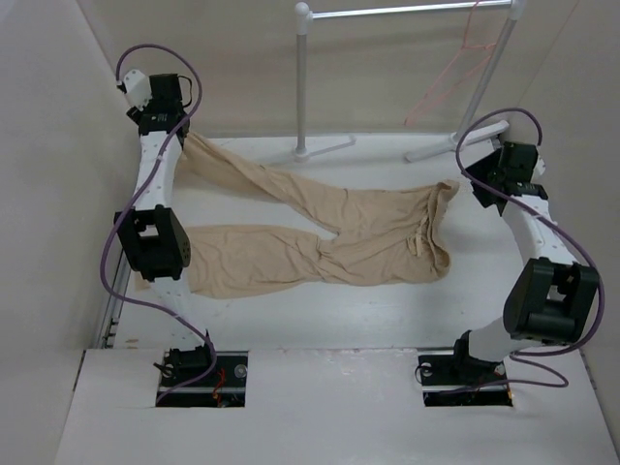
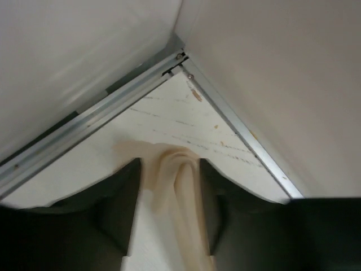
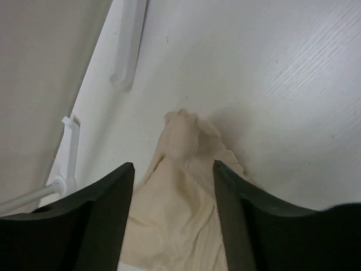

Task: Place the trousers on the hanger
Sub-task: Flatten out the trousers at the center of the board.

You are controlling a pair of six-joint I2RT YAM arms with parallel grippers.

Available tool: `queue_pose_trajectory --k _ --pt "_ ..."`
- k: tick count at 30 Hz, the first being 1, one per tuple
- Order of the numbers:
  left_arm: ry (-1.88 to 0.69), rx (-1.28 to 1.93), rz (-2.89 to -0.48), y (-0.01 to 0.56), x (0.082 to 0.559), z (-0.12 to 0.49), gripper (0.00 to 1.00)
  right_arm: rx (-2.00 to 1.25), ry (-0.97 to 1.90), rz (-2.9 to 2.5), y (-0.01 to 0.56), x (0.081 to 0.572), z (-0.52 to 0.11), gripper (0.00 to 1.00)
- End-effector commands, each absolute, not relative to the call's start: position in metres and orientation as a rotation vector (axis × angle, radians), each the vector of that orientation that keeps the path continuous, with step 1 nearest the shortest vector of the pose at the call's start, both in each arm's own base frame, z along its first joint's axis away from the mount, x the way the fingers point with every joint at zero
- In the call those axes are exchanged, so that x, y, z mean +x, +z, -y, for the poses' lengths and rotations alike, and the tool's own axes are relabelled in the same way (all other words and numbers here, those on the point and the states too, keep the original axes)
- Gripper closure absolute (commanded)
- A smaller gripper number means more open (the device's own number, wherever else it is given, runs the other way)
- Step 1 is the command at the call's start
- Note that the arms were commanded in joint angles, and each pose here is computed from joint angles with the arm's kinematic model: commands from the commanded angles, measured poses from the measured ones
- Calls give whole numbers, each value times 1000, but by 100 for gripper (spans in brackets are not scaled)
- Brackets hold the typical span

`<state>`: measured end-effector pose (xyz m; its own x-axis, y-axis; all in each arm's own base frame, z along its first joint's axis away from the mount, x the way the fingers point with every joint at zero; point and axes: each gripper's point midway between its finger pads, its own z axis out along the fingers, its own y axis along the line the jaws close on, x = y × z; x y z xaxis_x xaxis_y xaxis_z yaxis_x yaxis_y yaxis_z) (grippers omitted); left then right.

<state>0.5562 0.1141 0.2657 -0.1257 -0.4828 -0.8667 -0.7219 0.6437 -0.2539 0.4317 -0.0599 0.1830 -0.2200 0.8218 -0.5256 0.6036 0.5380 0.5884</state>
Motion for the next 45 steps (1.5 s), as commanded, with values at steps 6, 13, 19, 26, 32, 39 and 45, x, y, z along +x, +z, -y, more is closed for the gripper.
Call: queue_pose_trajectory --k 6,13,19,26,32,39,45 --pt "154 -948 -1922 232 487 -71 43 1101 269 -1904 191 376 36 48" --pt "65 -921 -2109 143 388 -9 48 1118 135 -2092 118 301 27 73" --pt "-39 -839 -2210 124 338 45 58 1070 87 -2171 96 255 17 41" --pt "-127 -526 -2375 90 284 141 58 967 107 -2330 70 252 -15 35" --pt "-59 -425 -2461 45 278 164 57 1035 47 -2367 44 269 -5 46" --pt "20 -514 -2545 9 256 139 77 1306 -25 -2318 26 243 26 94" --pt "-59 -584 -2577 19 206 129 94 1561 7 -2089 41 210 58 100"
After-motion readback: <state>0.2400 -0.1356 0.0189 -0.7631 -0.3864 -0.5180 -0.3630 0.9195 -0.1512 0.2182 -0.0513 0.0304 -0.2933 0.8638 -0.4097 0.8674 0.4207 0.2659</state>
